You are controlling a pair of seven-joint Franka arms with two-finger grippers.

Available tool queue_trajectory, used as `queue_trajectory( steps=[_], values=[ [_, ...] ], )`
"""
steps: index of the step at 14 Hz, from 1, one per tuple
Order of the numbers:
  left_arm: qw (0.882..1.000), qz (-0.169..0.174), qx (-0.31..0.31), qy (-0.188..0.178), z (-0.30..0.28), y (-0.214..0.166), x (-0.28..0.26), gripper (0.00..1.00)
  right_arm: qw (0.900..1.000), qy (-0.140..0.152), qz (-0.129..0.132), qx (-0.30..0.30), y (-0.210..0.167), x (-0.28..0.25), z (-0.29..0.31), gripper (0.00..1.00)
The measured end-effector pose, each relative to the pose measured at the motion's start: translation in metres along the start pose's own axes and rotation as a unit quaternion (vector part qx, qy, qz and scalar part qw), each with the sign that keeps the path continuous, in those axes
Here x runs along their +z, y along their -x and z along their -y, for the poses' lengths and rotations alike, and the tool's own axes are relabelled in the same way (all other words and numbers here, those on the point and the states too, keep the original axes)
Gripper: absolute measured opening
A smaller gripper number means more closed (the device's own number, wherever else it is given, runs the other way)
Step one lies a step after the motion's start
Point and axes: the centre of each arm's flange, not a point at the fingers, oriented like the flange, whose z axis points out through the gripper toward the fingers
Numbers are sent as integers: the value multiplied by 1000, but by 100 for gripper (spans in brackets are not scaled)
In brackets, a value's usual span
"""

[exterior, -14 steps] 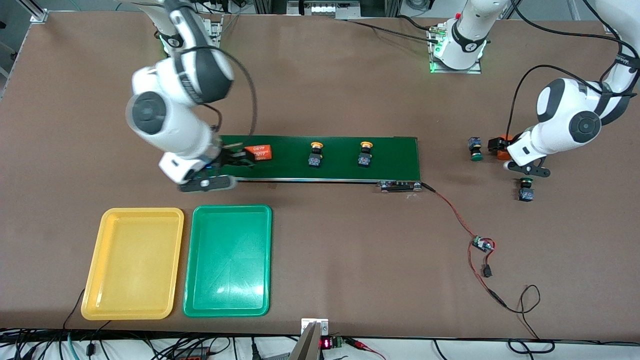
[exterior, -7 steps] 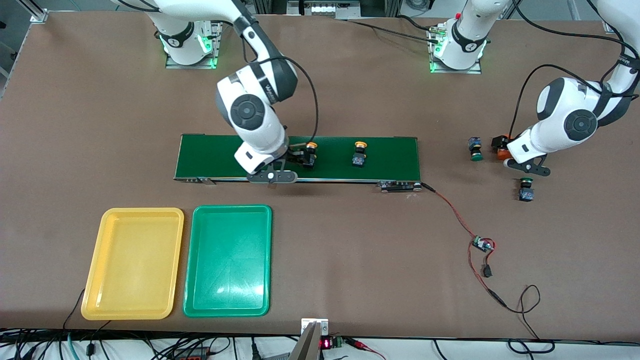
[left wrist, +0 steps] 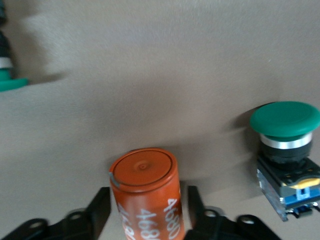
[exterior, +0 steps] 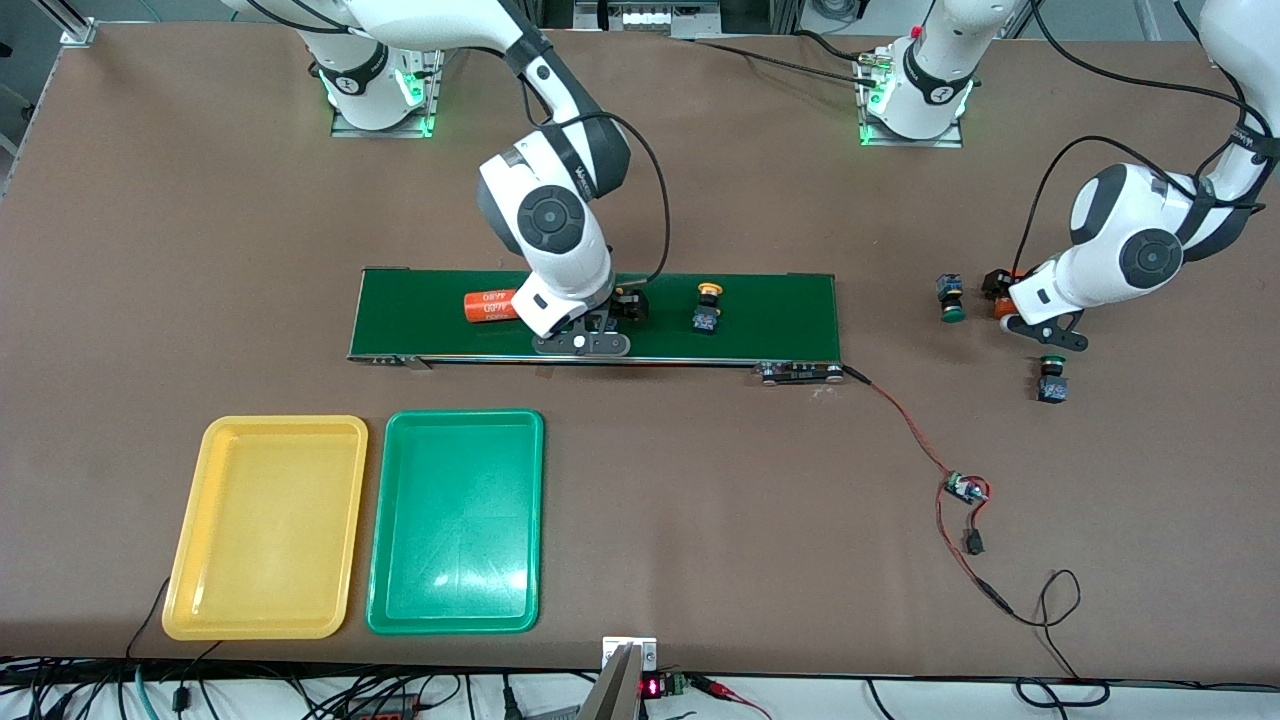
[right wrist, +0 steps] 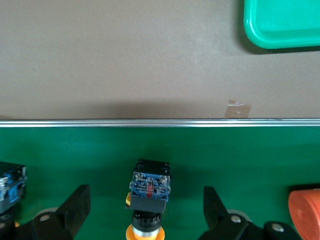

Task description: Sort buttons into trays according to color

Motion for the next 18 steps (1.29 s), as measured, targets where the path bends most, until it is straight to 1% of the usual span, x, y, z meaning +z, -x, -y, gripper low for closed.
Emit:
queue_trajectory(
  steps=[1, 2, 3, 4, 5, 7, 8, 9, 11, 13, 15, 18],
  values=[
    [1000, 1, 2, 1, 0, 0, 2, 55, 1000, 6, 3, -1, 0, 8, -1, 100],
    [1000, 2, 3, 1, 0, 0, 2, 50, 1000, 11, 6, -1, -1, 15, -2, 100],
    [1000, 3, 6, -1, -1, -2, 0, 50, 1000, 16, 9, 0, -1, 22, -4, 96],
    [1000, 4, 17, -5, -4, -6, -6, 50, 1000, 20, 12, 1, -2, 28, -6, 96],
    [999, 6, 32, -11, -10, -12, -17, 50, 1000, 23, 15, 3, -2, 33, -8, 87],
    [997, 17, 67, -32, -29, -30, -55, 50, 1000, 26, 16, 6, -5, 36, -12, 66],
    [995, 21, 84, -45, -42, -41, -78, 50, 1000, 26, 16, 7, -5, 36, -13, 53],
    [992, 22, 106, -58, -60, -50, -102, 50, 1000, 25, 16, 6, -5, 35, -12, 43],
    [985, 17, 155, -80, -102, -62, -138, 50, 1000, 21, 11, 6, -6, 30, -8, 41],
    [971, 8, 221, -91, -141, -68, -155, 50, 1000, 18, 5, 12, -14, 16, -12, 41],
    [952, 1, 295, -87, -176, -74, -160, 50, 999, 20, -1, 28, -33, -13, -27, 41],
    [919, -18, 389, -68, -258, -91, -160, 50, 996, 32, -24, 83, -85, -68, -89, 41]
  ],
)
